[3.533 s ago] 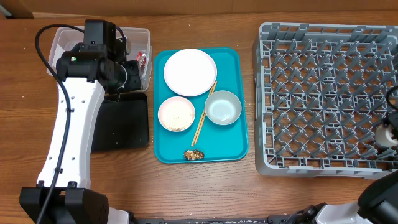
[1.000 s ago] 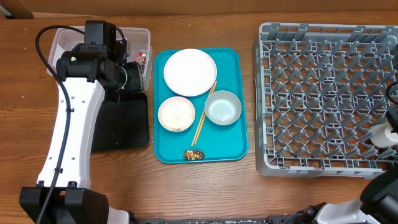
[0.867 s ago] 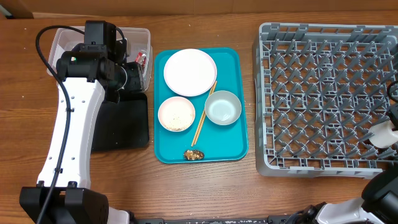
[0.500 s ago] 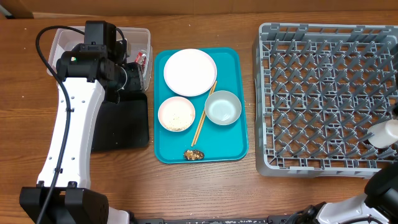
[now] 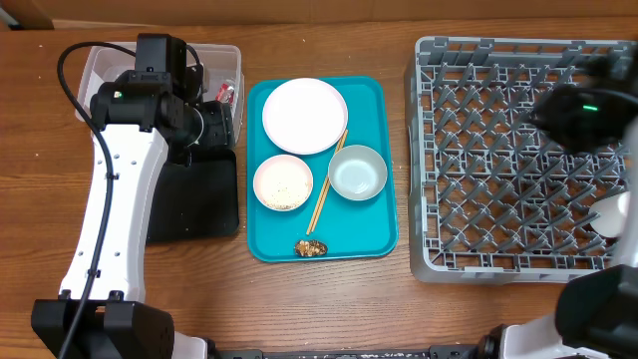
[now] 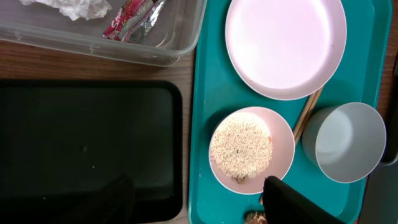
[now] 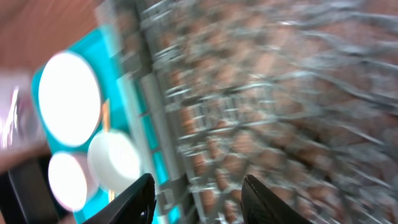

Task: Sort waste into correct bins and load items into the dishwasher
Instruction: 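Reach the right gripper to the white bowl and grasp its rim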

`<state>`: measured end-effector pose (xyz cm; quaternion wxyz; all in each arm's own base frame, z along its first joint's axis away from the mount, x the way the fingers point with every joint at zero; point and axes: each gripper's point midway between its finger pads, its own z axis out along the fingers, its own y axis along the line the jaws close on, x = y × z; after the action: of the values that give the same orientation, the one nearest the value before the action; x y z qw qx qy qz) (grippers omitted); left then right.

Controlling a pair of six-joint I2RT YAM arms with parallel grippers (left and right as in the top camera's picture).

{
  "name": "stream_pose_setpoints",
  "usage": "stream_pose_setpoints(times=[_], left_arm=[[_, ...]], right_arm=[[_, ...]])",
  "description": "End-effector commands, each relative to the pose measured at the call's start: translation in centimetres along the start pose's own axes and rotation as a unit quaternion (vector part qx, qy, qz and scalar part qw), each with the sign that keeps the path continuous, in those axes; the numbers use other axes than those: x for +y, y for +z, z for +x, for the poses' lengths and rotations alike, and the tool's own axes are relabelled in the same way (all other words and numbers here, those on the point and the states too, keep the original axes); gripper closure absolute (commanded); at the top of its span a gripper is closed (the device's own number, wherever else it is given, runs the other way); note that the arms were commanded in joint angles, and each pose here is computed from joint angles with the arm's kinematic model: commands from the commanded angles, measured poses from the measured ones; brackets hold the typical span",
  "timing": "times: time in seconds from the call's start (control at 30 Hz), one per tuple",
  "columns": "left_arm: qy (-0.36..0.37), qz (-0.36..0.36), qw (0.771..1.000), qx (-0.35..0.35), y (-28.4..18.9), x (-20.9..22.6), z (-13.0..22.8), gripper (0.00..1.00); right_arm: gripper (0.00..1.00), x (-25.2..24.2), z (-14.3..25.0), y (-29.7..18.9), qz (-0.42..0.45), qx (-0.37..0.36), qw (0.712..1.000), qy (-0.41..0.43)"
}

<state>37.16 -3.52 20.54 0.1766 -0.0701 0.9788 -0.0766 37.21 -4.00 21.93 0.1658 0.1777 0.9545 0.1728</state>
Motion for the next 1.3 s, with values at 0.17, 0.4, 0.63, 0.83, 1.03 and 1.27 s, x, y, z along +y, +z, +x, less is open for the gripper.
stream_pose_setpoints(times=[0.17,0.4,0.63,0.83,1.03,1.27], left_arm=[[0.002,-0.008,1.000,-0.004,-0.6,0.1,0.0,0.30],[0.002,-0.007,1.000,-0.004,-0.6,0.1,0.0,0.30],[0.002,-0.008,1.000,-0.002,-0.6,0.2,0.0,0.30],[0.002,-0.007,1.000,-0.003,-0.6,0.1,0.0,0.30],[0.002,-0.007,1.000,-0.002,-0.6,0.1,0.1,0.30],[0.002,-0.007,1.000,-0.002,-0.6,0.1,0.1,0.30]], right_arm=[[0.52,11.1,6.4,7.3,0.016,0.090,0.980,-0.177],[0.52,14.0,10.1,13.0,0.038,0.145,0.966,-0.208],[0.52,11.3,11.2,17.8,0.148,0.162,0.962,-0.160],[0.53,10.5,11.8,19.4,0.161,0.180,0.958,-0.152],[0.53,10.2,12.1,20.1,0.167,0.187,0.957,-0.146],[0.53,10.1,13.1,21.0,0.173,0.203,0.952,-0.152]])
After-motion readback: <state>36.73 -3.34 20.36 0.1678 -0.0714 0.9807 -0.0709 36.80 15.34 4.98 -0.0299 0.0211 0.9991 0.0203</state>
